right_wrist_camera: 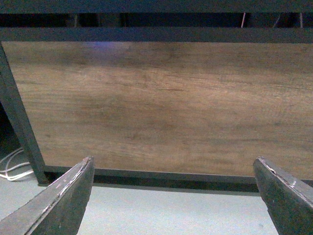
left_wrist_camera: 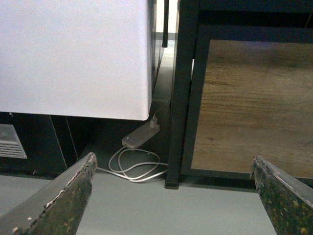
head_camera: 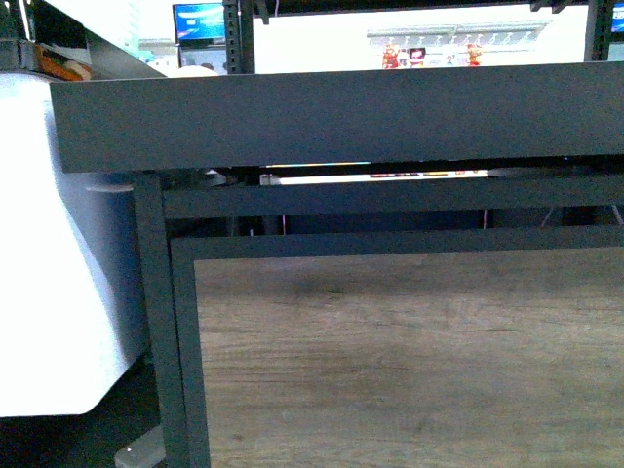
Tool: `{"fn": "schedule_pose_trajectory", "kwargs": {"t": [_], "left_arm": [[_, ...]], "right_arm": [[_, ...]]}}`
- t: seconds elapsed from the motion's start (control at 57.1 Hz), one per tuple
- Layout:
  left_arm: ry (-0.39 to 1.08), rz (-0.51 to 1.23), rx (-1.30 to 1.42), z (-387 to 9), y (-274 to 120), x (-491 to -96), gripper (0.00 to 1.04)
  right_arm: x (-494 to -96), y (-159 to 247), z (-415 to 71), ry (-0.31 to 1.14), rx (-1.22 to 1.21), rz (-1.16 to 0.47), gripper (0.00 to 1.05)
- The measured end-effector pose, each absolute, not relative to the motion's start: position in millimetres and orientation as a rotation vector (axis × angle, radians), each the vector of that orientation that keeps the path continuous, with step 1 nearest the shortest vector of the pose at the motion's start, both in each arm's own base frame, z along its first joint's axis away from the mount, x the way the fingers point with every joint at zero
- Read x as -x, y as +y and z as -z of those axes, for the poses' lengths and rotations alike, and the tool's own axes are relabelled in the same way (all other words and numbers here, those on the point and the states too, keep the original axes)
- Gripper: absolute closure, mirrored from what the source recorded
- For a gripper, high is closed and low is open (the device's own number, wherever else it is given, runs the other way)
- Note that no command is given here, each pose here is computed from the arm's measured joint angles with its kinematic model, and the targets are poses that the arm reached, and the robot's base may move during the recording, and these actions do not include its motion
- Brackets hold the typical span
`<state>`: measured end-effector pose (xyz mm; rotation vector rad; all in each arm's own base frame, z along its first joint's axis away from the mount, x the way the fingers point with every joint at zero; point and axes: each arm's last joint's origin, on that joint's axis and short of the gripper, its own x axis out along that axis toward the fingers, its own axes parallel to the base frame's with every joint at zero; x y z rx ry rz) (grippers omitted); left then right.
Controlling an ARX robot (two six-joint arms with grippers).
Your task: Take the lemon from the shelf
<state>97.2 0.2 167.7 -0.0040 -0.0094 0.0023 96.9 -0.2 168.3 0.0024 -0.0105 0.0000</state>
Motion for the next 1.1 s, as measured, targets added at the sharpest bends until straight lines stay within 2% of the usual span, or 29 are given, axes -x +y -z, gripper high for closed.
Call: {"fn": "schedule_pose_trajectory", "kwargs": {"t": [1.102], "left_arm": [[-0.009,-0.003,0.004,-167.6,0.2,-97.2,0.08]], "right_arm": [[-97.0,-0.2,-168.2,-0.009,-0.002,0.002,0.07]]}}
